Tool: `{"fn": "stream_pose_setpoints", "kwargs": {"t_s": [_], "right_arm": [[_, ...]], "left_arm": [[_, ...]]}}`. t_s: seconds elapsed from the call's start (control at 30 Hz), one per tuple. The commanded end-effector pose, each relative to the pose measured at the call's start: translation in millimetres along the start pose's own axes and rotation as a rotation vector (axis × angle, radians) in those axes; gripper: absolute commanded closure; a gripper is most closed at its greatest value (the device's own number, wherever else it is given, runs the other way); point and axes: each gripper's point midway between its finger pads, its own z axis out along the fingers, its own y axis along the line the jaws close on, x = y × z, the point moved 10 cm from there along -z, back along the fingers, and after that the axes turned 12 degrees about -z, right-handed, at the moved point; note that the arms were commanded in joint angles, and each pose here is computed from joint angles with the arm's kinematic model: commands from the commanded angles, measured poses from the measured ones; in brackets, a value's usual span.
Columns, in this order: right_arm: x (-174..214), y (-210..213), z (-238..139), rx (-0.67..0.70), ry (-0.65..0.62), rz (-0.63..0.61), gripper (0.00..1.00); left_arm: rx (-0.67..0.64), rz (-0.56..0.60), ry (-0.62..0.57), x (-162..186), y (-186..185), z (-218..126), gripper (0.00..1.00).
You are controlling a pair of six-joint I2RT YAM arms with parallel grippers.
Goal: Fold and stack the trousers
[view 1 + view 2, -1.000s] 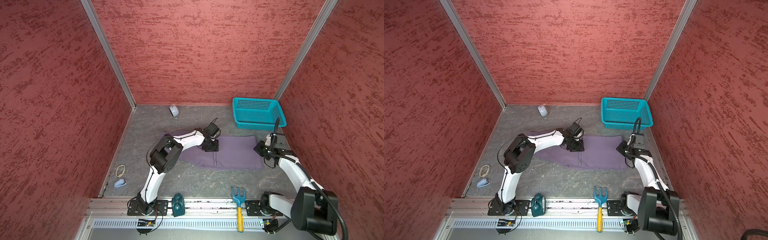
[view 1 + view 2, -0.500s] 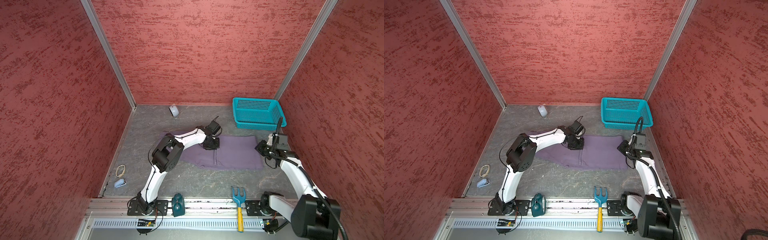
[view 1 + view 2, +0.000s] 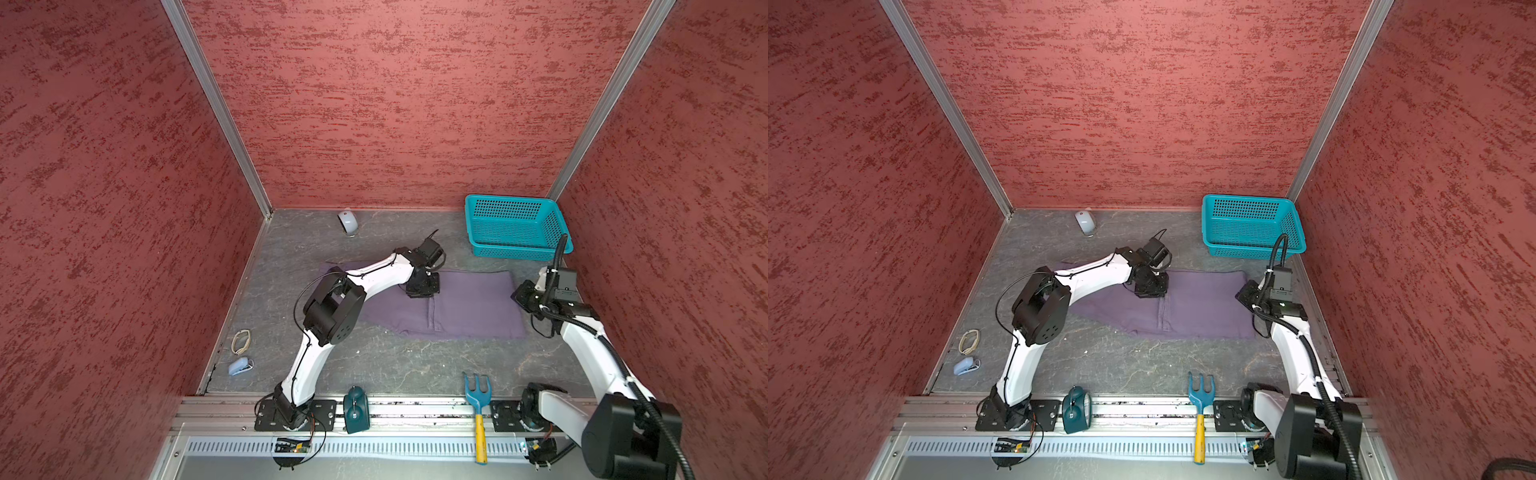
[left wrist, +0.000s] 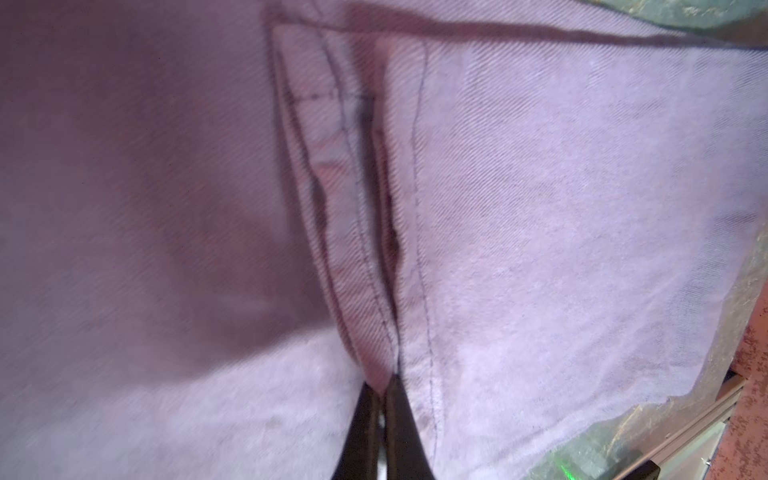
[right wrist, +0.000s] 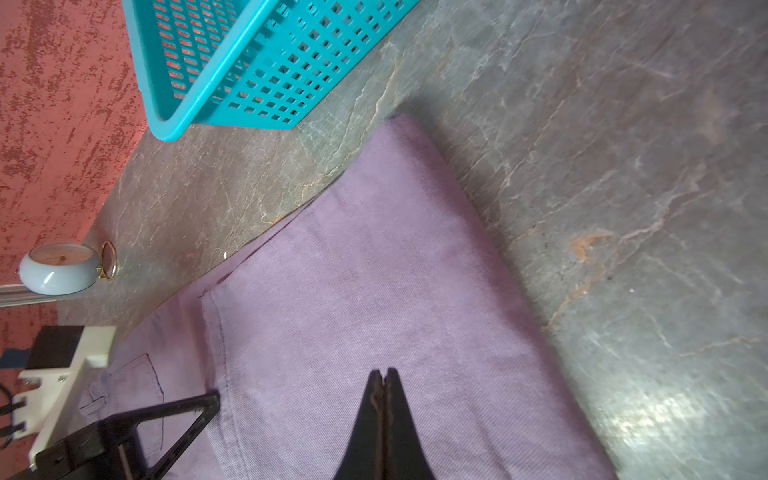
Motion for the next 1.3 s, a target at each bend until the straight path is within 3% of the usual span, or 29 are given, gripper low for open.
{"fn": "stream_pose_setpoints", "kwargs": {"t_s": [0.0,0.37,0.53,0.6,0.7,0.83,0.93,1.07,1.27], "right_arm": [[5.5,-6.6,1.4,0.034,-0.003,-0.008,1.00],[8.1,-7.9,5.8,0.030,0.010,-0.001,1.00],[10.8,-10.2,7.8,0.041,0.017,-0.002,1.00],[12.0,-11.0,9.7,0.040,0.024,0.003,1.00],[14.2,-11.4,11.8,0.030,0.030,0.007,1.00],[18.8,-12.5,17.6,0.008,0.050,-0.001,0.70],[21.6,-10.5,27.2,-0.057,0.091,-0.008,0.55],[28.2,-12.8,44.3,-0.094,0.166,0.005,0.50],[44.0,-19.6,63.3,-0.129,0.235,0.038,0.50]], "left_arm": [[-0.011,-0.017,-0.017,9.5,-1.1,-37.8,1.00],[-0.040,-0.131,-0.005,-4.7,42.2,-33.8,1.00],[0.080,-0.139,-0.056,-25.5,32.0,-69.8,1.00],[0.050,-0.109,-0.108,-32.0,27.7,-80.4,1.00],[0.032,-0.141,-0.087,-39.0,39.3,-75.2,1.00],[0.028,-0.192,-0.025,-32.4,58.1,-53.3,1.00],[0.034,-0.212,0.005,-26.9,63.2,-41.6,1.00],[0.041,-0.206,0.024,-25.0,59.5,-34.4,1.00],[0.037,-0.194,0.029,-25.9,54.7,-32.4,0.91]]}}
